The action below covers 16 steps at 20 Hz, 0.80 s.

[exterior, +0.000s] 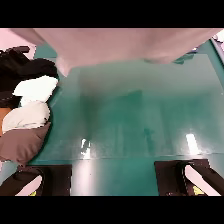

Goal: Fold the shirts.

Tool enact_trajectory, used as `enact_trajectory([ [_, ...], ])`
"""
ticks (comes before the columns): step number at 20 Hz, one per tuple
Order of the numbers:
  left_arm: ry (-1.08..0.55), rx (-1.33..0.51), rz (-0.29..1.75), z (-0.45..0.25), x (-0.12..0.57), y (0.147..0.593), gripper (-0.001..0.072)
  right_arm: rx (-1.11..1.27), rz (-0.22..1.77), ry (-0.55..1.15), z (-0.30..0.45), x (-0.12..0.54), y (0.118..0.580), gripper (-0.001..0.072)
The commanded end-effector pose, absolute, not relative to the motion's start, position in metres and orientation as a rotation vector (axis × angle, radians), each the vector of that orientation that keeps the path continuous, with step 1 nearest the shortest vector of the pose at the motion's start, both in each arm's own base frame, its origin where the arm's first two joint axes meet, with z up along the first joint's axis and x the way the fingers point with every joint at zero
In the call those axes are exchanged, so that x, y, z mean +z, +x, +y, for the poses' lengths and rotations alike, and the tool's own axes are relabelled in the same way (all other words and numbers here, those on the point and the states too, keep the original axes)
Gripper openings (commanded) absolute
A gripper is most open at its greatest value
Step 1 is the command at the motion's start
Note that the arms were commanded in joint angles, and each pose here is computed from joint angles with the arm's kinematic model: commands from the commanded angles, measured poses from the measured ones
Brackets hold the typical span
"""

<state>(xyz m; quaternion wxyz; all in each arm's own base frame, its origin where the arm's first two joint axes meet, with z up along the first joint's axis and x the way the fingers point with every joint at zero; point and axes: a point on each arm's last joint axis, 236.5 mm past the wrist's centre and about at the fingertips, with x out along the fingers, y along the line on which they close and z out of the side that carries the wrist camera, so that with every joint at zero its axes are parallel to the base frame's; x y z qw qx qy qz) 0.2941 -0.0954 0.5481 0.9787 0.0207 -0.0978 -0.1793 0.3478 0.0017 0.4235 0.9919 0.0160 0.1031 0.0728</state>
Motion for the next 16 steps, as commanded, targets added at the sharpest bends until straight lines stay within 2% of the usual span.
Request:
enact_trajectory([
  [1, 0.044, -0.351, -0.332, -0.085, 0.587, 0.232, 0.002, 0.095, 0.072, -0.009, 0.004, 0.479, 0.289, 0.0011],
  [4, 0.055, -0.365, -0.22, -0.092, 0.559, 0.26, 0.002, 0.084, 0.131, 0.013, -0.001, 0.47, 0.291, 0.001],
  [7, 0.04, -0.399, 0.105, -0.108, 0.467, 0.331, 0.002, 0.107, 0.284, 0.105, -0.009, 0.428, 0.327, 0.001],
  [9, 0.033, -0.415, 0.388, -0.119, 0.371, 0.384, 0.0021, 0.143, 0.447, 0.163, -0.01, 0.373, 0.366, 0.001],
  [12, -0.005, -0.413, 0.782, -0.129, 0.208, 0.441, 0.0021, 0.201, 0.765, 0.236, 0.002, 0.246, 0.421, 0.001],
  [14, -0.035, -0.392, 0.96, -0.131, 0.112, 0.463, 0.0021, 0.2, 0.968, 0.25, 0.006, 0.156, 0.443, 0.001],
  [16, -0.049, -0.368, 1.048, -0.132, 0.047, 0.483, 0.0021, 0.203, 1.088, 0.275, 0.012, 0.091, 0.461, 0.001],
])
